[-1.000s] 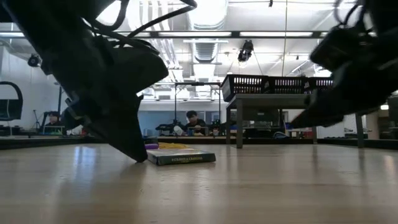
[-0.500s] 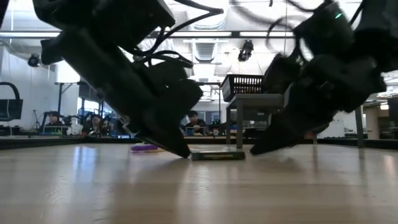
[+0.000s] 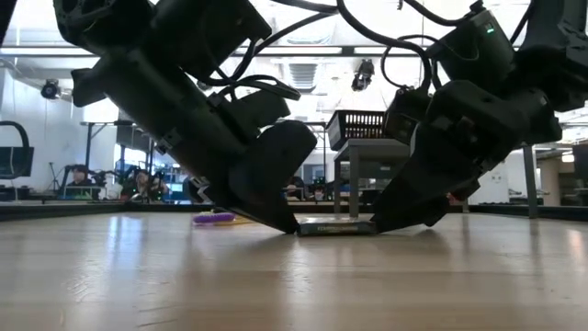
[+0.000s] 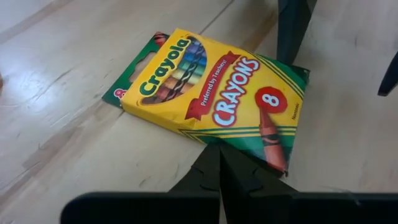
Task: Pick & Place Office Desk Supplies
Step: Put the yellow crayon box into the middle black basket on the shelf
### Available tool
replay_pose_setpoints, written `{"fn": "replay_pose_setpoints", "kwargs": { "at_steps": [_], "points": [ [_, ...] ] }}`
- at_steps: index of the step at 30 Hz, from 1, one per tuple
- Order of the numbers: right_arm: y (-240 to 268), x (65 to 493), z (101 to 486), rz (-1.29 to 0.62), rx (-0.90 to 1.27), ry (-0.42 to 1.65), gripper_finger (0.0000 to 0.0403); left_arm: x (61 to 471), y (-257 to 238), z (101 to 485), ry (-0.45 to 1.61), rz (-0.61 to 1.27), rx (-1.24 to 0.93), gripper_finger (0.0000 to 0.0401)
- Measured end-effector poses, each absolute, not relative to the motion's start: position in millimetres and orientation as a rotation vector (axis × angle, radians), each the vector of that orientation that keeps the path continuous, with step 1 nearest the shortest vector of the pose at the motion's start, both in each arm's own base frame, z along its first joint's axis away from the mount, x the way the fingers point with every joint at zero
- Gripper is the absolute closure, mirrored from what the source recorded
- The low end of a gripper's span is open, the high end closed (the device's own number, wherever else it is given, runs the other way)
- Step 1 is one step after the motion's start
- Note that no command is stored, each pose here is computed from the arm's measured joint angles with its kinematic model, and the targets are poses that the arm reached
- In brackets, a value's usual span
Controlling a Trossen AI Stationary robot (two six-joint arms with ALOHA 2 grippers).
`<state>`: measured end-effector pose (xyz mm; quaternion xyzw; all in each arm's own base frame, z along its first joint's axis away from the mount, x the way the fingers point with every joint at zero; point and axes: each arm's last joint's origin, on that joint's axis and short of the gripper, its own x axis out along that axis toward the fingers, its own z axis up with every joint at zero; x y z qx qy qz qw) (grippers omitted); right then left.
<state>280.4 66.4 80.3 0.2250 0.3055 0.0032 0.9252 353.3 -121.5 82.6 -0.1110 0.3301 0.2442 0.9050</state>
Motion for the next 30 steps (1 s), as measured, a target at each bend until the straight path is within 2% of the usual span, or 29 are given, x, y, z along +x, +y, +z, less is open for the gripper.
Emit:
{"fn": "replay_pose_setpoints", "kwargs": {
  "at_steps": [6, 13, 30],
  "points": [
    [67, 268, 93, 0.025, 0.472, 0.672, 0.0149, 356, -128, 84, 0.671, 0.452, -0.267, 0.0401],
    [81, 261, 105, 0.078, 0.456, 0.669, 0.0161, 364, -138, 85, 0.642, 0.284, -0.293, 0.0401],
    [97, 262, 113, 0.265, 0.493, 0.698, 0.0168, 364, -138, 83, 0.638, 0.29, -0.305, 0.0401]
  ]
}}
